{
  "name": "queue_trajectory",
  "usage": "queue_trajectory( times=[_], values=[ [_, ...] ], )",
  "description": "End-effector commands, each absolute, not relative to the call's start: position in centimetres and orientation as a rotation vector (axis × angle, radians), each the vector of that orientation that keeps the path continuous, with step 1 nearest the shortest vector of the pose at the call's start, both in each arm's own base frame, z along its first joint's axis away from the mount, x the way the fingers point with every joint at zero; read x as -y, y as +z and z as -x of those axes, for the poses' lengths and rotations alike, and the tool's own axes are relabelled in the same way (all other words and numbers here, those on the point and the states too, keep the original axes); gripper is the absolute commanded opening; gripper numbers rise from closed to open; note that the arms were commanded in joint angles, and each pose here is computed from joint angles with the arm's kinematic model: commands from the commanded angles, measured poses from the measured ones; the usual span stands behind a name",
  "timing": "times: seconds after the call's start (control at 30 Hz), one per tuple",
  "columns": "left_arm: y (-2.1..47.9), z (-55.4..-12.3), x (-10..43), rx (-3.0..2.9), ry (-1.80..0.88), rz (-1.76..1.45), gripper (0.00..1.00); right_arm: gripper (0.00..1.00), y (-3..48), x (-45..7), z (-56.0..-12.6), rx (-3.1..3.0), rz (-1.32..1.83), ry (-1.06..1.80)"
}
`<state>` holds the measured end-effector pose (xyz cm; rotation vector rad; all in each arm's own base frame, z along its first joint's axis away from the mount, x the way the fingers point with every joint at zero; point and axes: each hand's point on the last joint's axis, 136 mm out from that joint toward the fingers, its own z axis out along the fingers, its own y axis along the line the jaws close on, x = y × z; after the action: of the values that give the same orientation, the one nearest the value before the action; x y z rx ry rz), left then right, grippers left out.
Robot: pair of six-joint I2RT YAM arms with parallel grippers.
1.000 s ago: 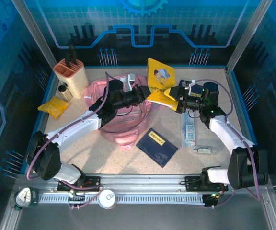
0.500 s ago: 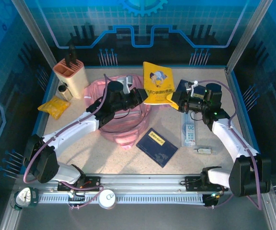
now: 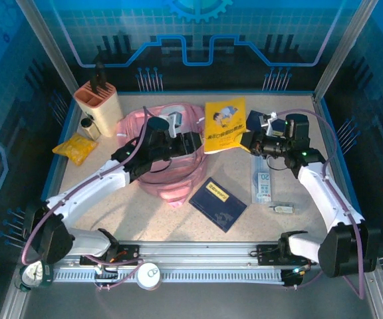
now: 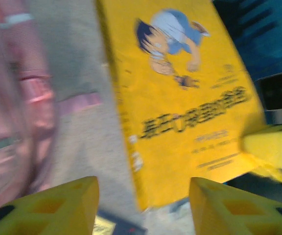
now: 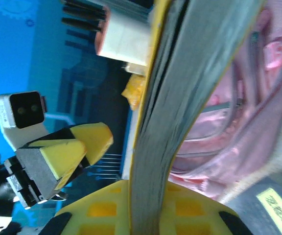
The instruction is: Pack the student bag
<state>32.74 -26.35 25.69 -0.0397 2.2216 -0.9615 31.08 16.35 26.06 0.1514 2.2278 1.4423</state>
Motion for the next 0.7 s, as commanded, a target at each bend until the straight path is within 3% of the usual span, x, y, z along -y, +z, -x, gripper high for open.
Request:
queue_trajectory(
  times=[0.0,0.1,0.43,0.67],
  values=[
    [21.1,-31.6,21.5,-2.388,-0.469,-0.186,0.57,0.0,26.2,-14.8,-30.4,-2.248,-0.089,1.284],
    [17.5,-31.7,19.5,-2.492,-0.209,-0.335,0.6,0.0,25.3,-14.3,-30.1,-2.269,-0.114,1.272],
    [10.3,-32.7,20.6,-2.555,0.105,-0.761,0.76,0.0,24.1,-13.5,-29.5,-2.311,-0.129,1.224],
    [8.2,-34.8,19.8,-2.522,0.324,-0.824,0.78,0.0,23.8,-13.3,-29.4,-2.314,-0.138,1.234]
  ],
)
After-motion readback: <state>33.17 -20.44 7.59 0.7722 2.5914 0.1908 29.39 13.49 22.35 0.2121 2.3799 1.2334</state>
